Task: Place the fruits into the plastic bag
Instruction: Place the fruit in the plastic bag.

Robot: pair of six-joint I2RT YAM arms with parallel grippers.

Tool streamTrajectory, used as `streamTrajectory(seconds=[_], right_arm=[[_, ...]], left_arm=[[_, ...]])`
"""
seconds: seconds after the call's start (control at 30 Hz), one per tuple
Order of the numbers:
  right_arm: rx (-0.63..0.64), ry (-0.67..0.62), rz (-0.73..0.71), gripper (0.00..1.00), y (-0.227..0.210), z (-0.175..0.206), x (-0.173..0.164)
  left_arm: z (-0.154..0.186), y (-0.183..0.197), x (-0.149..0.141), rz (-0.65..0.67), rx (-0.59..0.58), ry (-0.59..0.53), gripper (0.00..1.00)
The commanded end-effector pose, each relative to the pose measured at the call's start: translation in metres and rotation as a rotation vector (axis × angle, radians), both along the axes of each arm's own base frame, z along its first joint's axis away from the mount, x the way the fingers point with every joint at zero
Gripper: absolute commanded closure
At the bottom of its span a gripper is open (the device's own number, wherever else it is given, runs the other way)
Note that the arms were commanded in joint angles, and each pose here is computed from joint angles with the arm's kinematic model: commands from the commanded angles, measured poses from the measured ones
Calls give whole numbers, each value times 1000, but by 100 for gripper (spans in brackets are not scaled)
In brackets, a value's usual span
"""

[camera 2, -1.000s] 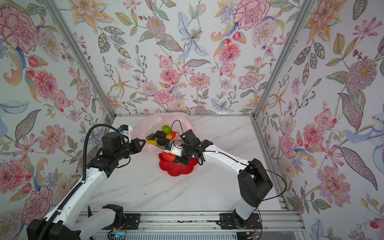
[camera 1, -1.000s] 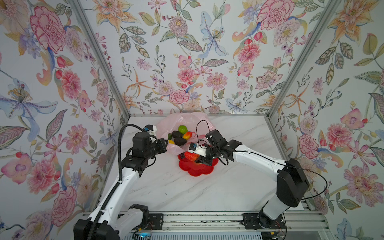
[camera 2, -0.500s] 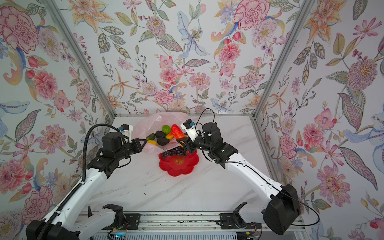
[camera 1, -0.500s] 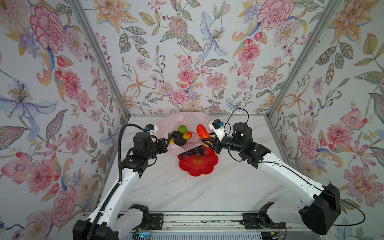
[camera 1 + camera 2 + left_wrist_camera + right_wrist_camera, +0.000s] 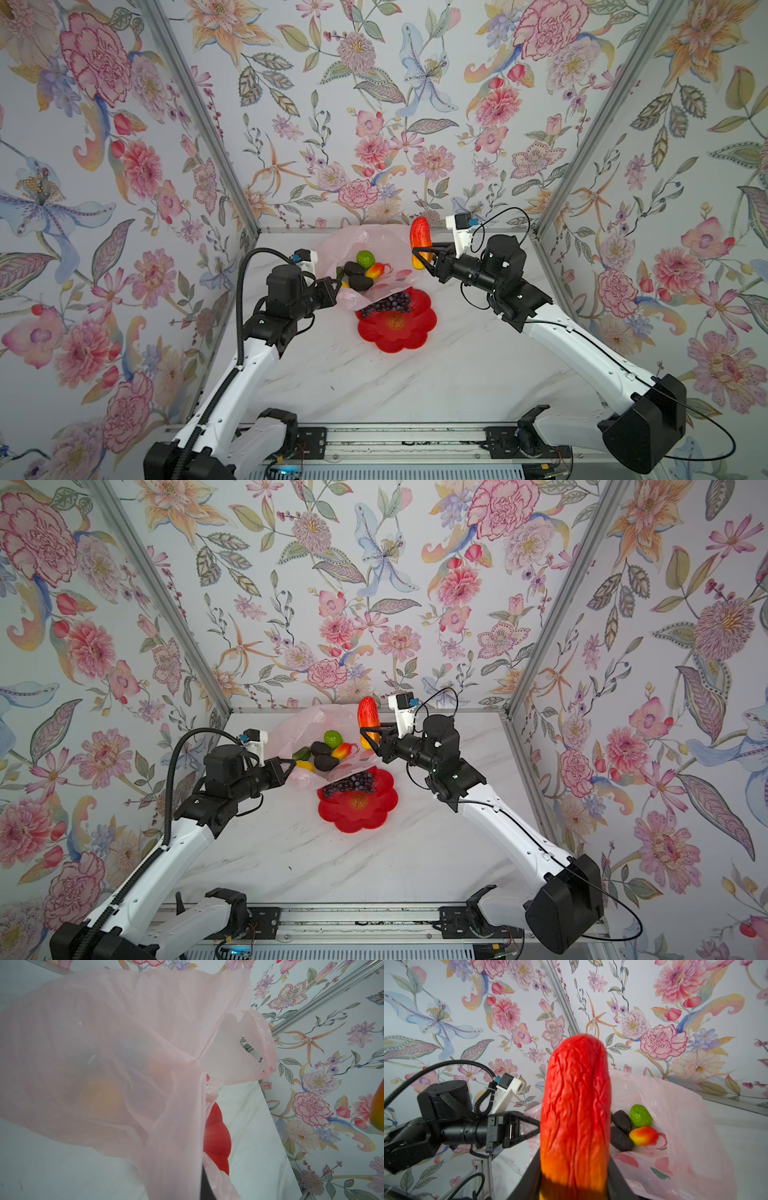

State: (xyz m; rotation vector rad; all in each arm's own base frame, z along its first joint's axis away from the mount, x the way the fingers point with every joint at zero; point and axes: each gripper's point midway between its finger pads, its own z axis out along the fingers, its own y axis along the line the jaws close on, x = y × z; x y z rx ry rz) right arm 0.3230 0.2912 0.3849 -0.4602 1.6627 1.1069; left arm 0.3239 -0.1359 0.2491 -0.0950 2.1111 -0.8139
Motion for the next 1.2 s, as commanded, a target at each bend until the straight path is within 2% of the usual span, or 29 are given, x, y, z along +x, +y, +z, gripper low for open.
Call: streamTrajectory(seconds=[0.0,0.23,0.43,0.6,0.83,1.07,1.17], right_arm=[[163,48,-14,87,-4,41,4],[293,220,-9,89,-4,51,14],[389,552,59,90,13,32,27],[431,711,130,90,33,20,28],[351,926,113,91,61,-20,26],[246,1060,136,91,95,-56,20],[187,1110,173,91,118,-76,4]], left_arm=[[1,-5,-5,-16,-14,-4,100],[4,-6,-6,-21,-13,-12,100],[3,-8,-8,-27,-10,-10,100],[3,-9,-9,-31,-7,-11,100],[3,-9,-10,-32,-3,-10,100],[3,-9,-10,-33,0,-12,100],[3,-10,-9,-35,-2,-9,100]])
